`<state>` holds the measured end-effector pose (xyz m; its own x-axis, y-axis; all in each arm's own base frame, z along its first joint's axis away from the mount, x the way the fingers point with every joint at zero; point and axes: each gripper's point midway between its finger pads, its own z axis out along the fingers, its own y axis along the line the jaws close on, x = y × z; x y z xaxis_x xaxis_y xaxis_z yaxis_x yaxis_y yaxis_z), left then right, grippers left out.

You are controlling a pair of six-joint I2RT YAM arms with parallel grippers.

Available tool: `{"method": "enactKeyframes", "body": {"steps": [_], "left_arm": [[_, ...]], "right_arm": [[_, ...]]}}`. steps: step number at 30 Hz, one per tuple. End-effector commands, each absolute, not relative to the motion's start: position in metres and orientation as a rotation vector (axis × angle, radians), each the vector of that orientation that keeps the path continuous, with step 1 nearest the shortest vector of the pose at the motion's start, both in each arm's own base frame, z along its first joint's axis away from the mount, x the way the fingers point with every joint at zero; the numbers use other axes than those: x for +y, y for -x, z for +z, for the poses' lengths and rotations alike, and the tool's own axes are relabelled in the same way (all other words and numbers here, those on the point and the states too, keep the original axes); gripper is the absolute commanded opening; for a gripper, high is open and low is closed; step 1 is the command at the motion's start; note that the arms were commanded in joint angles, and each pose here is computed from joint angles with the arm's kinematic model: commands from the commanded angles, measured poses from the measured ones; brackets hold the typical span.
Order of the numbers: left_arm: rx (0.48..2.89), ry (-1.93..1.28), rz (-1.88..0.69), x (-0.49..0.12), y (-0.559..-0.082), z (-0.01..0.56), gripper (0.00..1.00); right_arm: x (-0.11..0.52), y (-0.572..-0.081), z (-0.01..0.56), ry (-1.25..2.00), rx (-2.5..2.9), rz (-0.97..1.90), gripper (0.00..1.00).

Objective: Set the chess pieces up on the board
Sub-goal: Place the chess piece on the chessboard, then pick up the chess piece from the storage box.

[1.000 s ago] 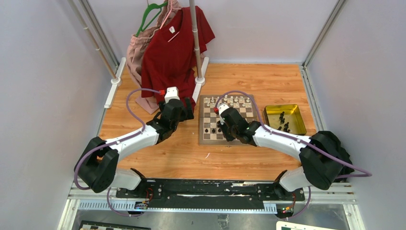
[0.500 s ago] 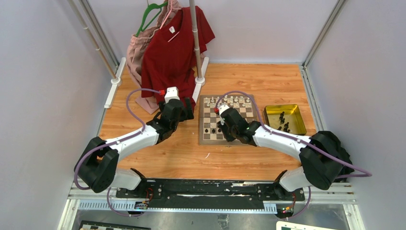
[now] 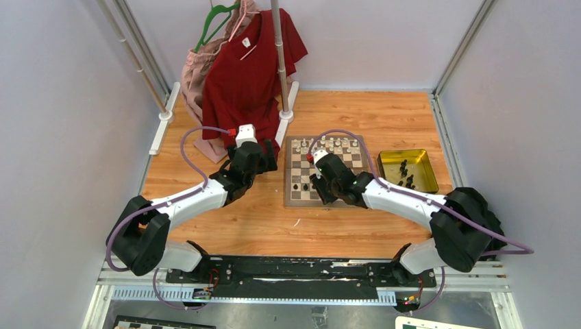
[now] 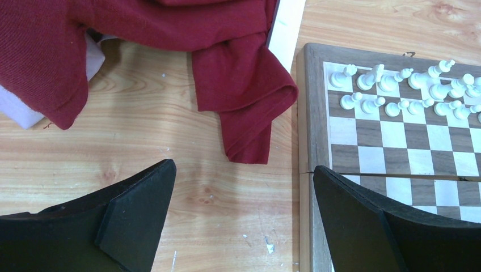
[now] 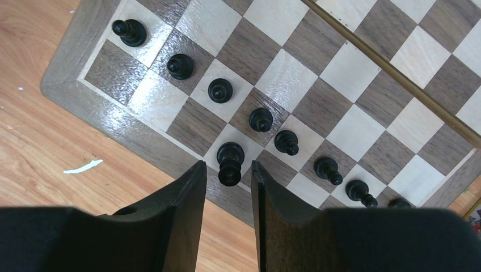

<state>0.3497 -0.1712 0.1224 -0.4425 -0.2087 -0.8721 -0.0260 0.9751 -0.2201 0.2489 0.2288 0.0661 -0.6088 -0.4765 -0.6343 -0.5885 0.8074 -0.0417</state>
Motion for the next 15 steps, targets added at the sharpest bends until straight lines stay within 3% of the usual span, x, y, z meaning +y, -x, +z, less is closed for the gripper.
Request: {"method": "enactKeyframes", "body": {"steps": [1, 7, 15], "left_arm": [[1.991, 0.180, -0.198, -0.167, -0.354, 0.132, 0.97], [1.995, 0.178, -0.207, -0.168, -0.353, 0.131, 0.97], [1.994, 0.180, -0.202, -0.168, -0.354, 0.131, 0.97]], "right_arm": [[0.238, -0.246, 0.096, 0.810, 2.283, 0.268, 0.39], [0.236, -0.247, 0.147, 0.747, 2.178, 0.292, 0.39], [0.185, -0.285, 0.203, 0.453, 2.029, 0.040, 0.33]]}}
